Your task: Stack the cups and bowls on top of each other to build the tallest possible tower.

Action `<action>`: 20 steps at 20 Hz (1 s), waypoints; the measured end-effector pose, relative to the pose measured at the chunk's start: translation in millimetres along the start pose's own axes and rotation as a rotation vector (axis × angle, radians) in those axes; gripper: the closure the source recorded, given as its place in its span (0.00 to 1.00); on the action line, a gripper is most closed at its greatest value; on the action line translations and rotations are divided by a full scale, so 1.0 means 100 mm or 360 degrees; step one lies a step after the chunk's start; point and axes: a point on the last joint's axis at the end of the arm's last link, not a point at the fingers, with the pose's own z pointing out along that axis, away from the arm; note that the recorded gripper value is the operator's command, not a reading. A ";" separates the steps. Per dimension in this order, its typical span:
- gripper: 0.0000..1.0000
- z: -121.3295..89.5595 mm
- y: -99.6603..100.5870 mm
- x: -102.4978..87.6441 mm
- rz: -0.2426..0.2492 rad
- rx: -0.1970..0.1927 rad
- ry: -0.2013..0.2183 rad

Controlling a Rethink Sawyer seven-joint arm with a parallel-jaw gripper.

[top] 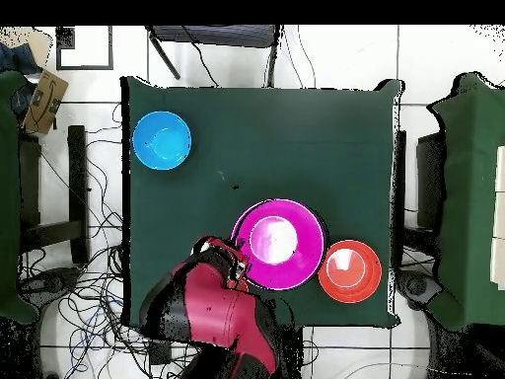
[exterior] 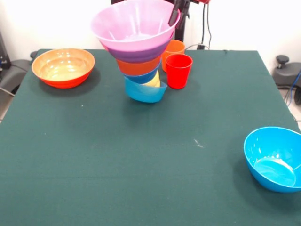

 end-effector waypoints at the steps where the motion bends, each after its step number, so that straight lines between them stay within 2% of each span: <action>1: 1.00 0.00 0.00 0.02 0.0000 0.0004 -0.0014; 2: 1.00 -0.01 0.01 0.08 0.0000 0.0011 -0.0060; 7: 1.00 0.01 0.00 0.14 -0.0008 0.0037 -0.0158; 9: 1.00 0.03 -0.03 0.15 -0.0019 0.0066 -0.0206; 12: 1.00 0.06 -0.12 0.19 -0.0041 0.0148 -0.0283; 15: 1.00 0.08 -0.18 0.21 -0.0049 0.0206 -0.0319; 16: 1.00 0.10 -0.23 0.21 -0.0054 0.0245 -0.0336; 20: 1.00 0.14 -0.38 0.19 -0.0059 0.0328 -0.0352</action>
